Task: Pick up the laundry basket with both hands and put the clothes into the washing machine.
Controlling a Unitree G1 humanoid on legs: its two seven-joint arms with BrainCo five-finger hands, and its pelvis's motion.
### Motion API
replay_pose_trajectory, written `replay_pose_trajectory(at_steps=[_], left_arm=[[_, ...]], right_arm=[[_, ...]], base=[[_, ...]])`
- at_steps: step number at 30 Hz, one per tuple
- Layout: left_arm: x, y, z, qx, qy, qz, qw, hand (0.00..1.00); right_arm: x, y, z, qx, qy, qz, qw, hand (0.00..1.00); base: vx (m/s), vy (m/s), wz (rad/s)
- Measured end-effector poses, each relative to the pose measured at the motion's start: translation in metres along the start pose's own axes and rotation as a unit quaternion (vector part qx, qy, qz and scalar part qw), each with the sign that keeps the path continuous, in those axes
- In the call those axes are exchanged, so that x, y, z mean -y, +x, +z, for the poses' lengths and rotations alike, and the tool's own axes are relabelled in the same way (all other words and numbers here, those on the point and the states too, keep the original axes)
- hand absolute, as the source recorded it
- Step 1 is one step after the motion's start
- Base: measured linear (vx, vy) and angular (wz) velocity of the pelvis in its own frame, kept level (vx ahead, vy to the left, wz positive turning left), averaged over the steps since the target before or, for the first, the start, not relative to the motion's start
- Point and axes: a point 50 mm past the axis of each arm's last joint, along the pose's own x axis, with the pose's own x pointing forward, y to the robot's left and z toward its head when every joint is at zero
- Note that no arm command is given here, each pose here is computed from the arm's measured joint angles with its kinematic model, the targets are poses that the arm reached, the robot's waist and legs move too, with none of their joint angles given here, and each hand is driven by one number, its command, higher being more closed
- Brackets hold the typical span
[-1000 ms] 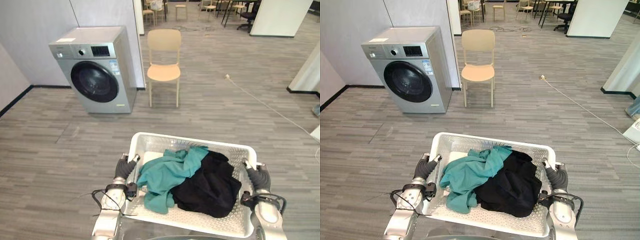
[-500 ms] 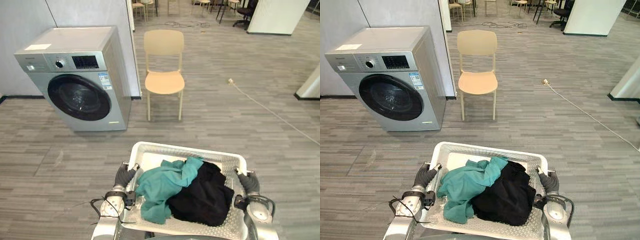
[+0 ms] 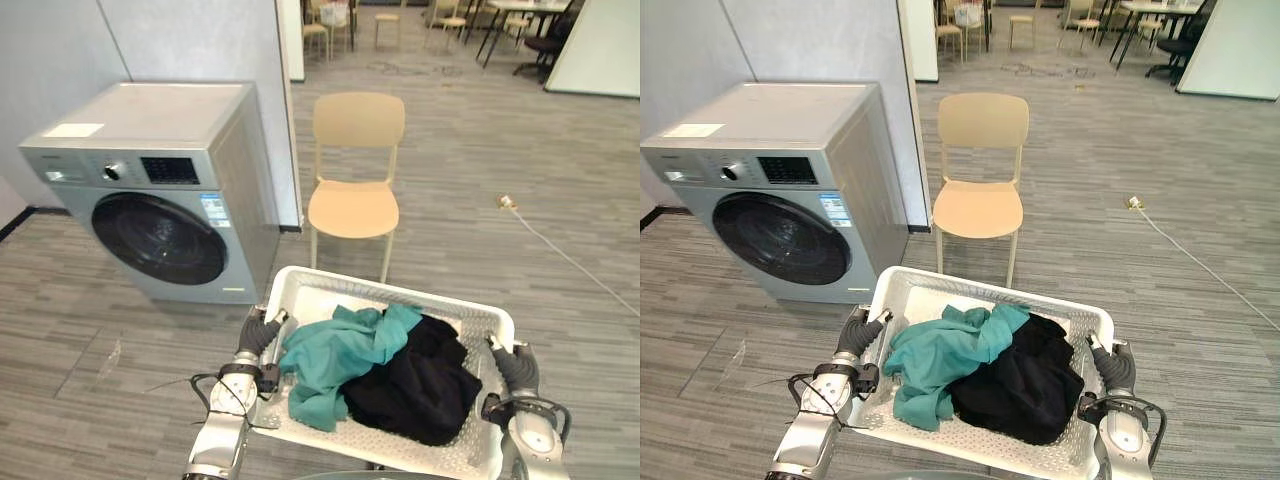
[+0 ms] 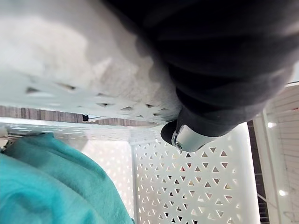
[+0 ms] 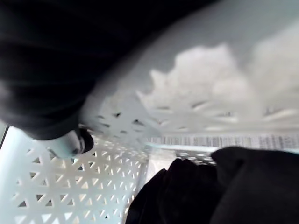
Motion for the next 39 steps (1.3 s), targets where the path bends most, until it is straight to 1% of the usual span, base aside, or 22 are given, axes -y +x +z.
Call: replay_pose_trajectory(at_steps=[6,10,14,17,19,21,26,27,33,39], left_arm=[[0.005,0.000,-0.004,-0.009,-0.012,-0.016,1.000,1.00],[0.007,0.000,-0.005,-0.006,-0.016,-0.018,1.000,1.00],[0.017,0.002,-0.014,-0.027,-0.003,-0.041,0.999,1.00],[0.023,0.005,-0.011,-0.020,0.008,-0.057,0.998,1.00],[0.021,0.008,-0.013,-0.030,0.008,-0.058,0.998,1.00],[0.021,0.008,-0.017,-0.046,0.003,-0.058,0.997,1.00],[0.022,0.011,-0.010,-0.027,0.000,-0.062,0.998,1.00],[0.031,0.010,-0.018,-0.047,-0.012,-0.066,0.997,1.00],[0.038,0.014,-0.008,-0.029,-0.015,-0.076,0.997,1.00],[0.059,0.015,0.008,0.002,-0.018,-0.127,0.992,1.00]], right_arm=[[0.004,-0.005,0.000,-0.004,0.013,-0.022,1.000,1.00],[0.006,-0.002,0.003,0.002,0.007,-0.021,1.000,1.00],[0.014,-0.004,-0.016,-0.038,0.006,-0.040,0.998,1.00],[0.018,-0.004,-0.026,-0.057,0.013,-0.056,0.997,1.00],[0.012,-0.003,-0.033,-0.072,0.021,-0.054,0.996,1.00],[0.014,-0.007,-0.037,-0.080,0.010,-0.055,0.995,1.00],[0.018,-0.012,-0.026,-0.056,0.009,-0.060,0.997,1.00],[0.024,-0.014,-0.030,-0.067,-0.004,-0.066,0.996,1.00],[0.038,-0.023,-0.018,-0.042,-0.014,-0.082,0.996,1.00],[0.064,-0.034,-0.028,-0.061,0.007,-0.153,0.986,1.00]], base=[[0.54,-0.118,0.22],[0.50,0.100,0.12],[0.69,0.176,0.35],[0.59,0.117,0.46],[0.67,0.090,-0.01],[0.57,0.016,-0.07],[0.59,-0.069,0.33],[0.58,-0.075,0.10],[0.45,-0.057,-0.07],[0.20,0.145,-0.01]])
